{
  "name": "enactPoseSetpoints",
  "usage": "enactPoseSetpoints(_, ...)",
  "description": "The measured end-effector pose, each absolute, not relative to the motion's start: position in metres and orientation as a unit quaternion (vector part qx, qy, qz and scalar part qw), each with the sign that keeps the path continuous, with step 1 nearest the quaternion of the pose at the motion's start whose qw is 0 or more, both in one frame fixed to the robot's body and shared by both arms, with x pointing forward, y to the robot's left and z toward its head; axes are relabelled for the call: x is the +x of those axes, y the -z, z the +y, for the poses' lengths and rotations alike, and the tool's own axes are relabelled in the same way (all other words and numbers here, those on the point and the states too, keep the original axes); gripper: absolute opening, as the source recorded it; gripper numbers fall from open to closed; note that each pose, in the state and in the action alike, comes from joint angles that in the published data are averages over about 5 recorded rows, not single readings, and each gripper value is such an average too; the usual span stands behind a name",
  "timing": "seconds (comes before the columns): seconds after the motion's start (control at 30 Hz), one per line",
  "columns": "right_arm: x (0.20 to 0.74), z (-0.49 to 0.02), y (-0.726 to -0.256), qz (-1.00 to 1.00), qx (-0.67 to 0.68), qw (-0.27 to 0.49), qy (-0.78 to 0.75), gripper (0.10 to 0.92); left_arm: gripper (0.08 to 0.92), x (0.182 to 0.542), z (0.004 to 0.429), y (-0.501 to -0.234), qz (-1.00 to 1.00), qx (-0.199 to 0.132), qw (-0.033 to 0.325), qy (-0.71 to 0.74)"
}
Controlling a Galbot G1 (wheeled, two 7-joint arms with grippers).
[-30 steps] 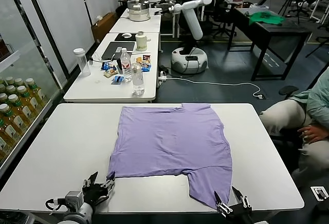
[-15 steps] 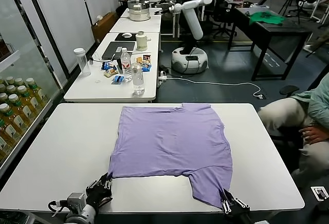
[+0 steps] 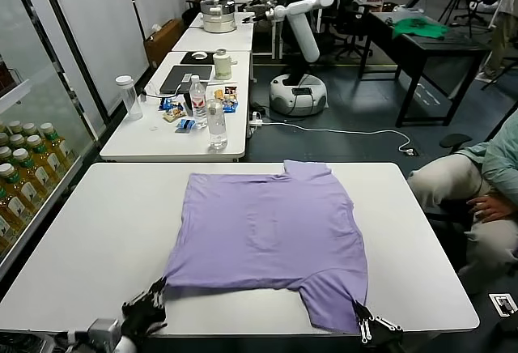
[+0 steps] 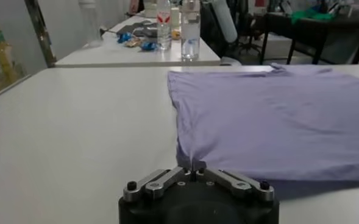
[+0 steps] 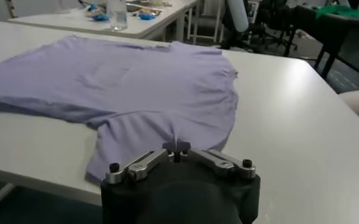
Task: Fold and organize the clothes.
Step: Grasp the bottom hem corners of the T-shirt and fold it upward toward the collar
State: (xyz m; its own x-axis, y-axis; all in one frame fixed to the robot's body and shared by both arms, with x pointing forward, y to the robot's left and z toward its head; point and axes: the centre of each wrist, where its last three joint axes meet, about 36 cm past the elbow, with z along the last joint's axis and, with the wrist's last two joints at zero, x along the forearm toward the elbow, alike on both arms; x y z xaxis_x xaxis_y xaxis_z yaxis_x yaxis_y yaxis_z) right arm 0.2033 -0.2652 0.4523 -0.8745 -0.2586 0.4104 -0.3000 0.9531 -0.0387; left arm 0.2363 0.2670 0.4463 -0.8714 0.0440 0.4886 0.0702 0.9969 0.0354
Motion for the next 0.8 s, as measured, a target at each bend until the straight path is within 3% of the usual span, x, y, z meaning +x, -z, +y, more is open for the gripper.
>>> enactPoseSetpoints(0.23,0.229,-0.261,-0.453,-0.973,0.136,0.182,-0.045,0.115,0.086,0.237,0.269,-0.453,-0.971,-0.03,0.237,0.028)
enactPoseSetpoints(0.8,0.317,-0.256,-0.444,-0.981,0.116,0.153,-0.031,0.115,0.086,0.326,0.292,-0.44,-0.981,-0.055,0.188,-0.01)
